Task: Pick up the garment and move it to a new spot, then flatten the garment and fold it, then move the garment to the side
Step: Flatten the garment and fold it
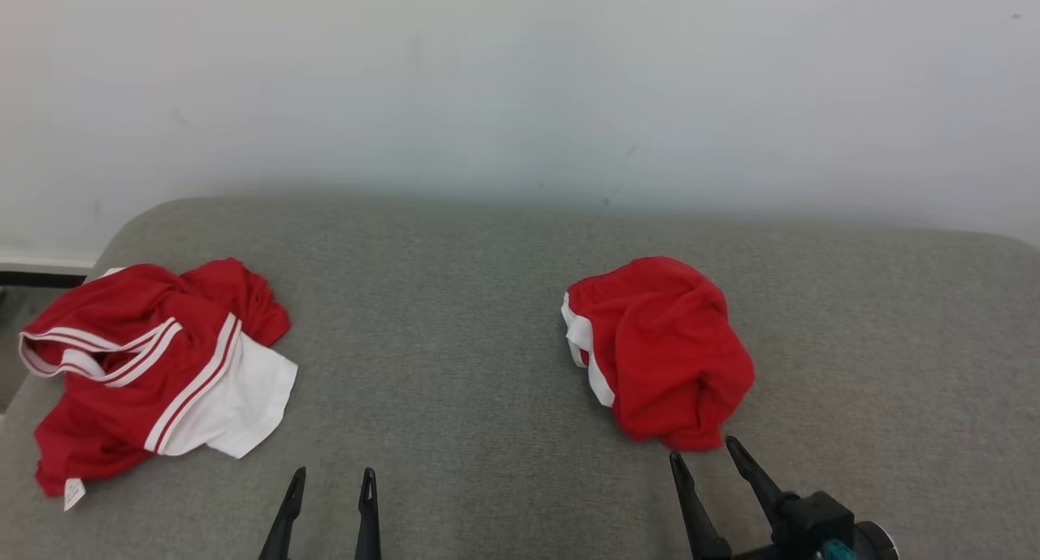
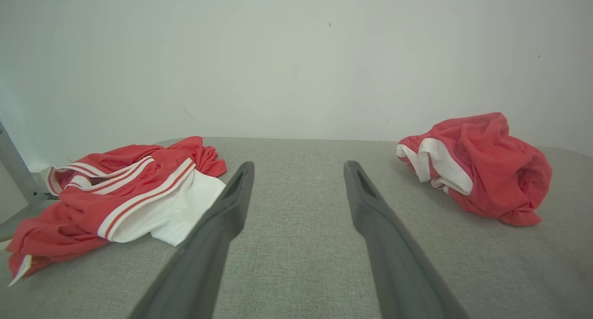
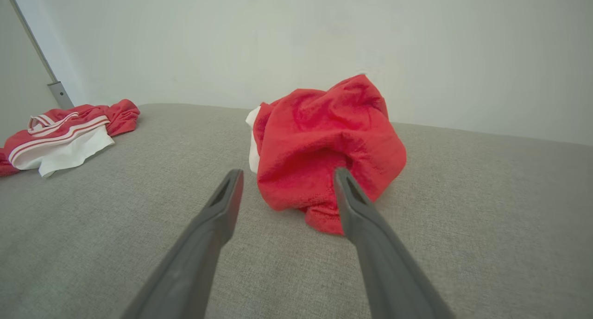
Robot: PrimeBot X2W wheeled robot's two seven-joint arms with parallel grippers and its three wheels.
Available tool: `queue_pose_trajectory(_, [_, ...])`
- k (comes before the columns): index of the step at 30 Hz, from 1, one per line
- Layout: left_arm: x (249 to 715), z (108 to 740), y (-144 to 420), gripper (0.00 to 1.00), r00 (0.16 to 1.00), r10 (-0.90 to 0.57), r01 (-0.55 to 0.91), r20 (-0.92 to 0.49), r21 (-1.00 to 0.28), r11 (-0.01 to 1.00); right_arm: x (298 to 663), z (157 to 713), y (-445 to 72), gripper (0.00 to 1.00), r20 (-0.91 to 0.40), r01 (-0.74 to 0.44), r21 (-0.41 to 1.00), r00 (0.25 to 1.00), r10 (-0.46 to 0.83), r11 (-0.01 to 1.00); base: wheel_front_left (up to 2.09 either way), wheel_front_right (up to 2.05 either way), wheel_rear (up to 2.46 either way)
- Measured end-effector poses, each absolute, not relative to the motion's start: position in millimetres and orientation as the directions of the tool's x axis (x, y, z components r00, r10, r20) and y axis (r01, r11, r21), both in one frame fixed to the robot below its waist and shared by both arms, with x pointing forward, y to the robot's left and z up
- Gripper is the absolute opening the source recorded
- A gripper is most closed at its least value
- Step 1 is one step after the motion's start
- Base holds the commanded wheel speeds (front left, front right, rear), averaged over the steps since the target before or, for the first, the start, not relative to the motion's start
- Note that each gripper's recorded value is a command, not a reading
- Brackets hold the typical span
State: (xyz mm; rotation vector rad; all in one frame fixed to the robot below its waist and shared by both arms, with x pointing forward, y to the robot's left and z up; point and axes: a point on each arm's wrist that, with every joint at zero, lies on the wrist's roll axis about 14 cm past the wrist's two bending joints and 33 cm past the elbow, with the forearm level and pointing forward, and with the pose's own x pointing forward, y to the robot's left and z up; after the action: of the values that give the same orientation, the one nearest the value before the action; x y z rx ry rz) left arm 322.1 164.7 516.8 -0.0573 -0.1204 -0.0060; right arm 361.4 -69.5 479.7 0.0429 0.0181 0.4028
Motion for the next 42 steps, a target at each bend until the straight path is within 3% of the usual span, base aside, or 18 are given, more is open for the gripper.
queue_pose_trajectory(8, [310.3, 508.3, 180.2, 1.0, 0.994, 0.05, -0.045, 0.095, -0.053, 0.998, 388.2, 455.0, -45.3, 1.0, -0.113, -0.437, 0.081, 0.889, 0.444, 0.896, 0.0, 0.0, 0.0])
queue_pose_trajectory(22, [298.0, 498.1, 194.6, 1.0, 0.992, 0.111, -0.108, 0.061, -0.06, 0.992, 419.7, 432.6, -31.0, 1.0, -0.223, -0.483, -0.037, 0.857, 0.464, 0.875, 0.0, 0.0, 0.0])
queue_pose_trajectory(23, [298.0, 497.8, 194.4, 1.0, 0.992, 0.111, -0.108, 0.059, -0.06, 0.992, 422.6, 432.3, -33.6, 0.86, -0.227, -0.477, -0.048, 0.861, 0.456, 0.877, 0.0, 0.0, 0.0])
queue_pose_trajectory(24, [297.9, 497.5, 194.2, 1.0, 0.992, 0.111, -0.107, 0.058, -0.06, 0.992, 423.7, 430.2, -36.2, 0.49, -0.235, -0.472, -0.053, 0.862, 0.448, 0.88, 0.0, 0.0, 0.0])
queue_pose_trajectory(25, [298.1, 497.6, 193.9, 1.0, 0.992, 0.11, -0.106, 0.058, -0.059, 0.993, 423.5, 426.8, -38.5, 0.37, -0.248, -0.47, -0.062, 0.862, 0.443, 0.88, 0.0, 0.0, 0.0])
queue_pose_trajectory(26, [298.4, 498.1, 193.8, 1.0, 0.992, 0.109, -0.106, 0.06, -0.059, 0.993, 423.0, 424.2, -39.7, 0.0, -0.257, -0.469, -0.064, 0.861, 0.439, 0.881, 0.0, 0.0, 0.0])
queue_pose_trajectory(32, [301.0, 503.5, 193.9, 1.0, 0.991, 0.109, -0.105, 0.077, -0.056, 0.993, 431.9, 448.2, -23.7, 0.0, -0.189, -0.5, -0.082, 0.857, 0.479, 0.862, 0.0, 0.0, 0.0])
queue_pose_trajectory(42, [308.2, 507.0, 181.1, 1.0, 0.994, 0.066, -0.06, 0.089, -0.064, 0.996, 424.6, 546.9, 27.4, 0.0, 0.12, -0.604, -0.091, 0.783, 0.611, 0.792, 0.0, 0.0, 0.0])
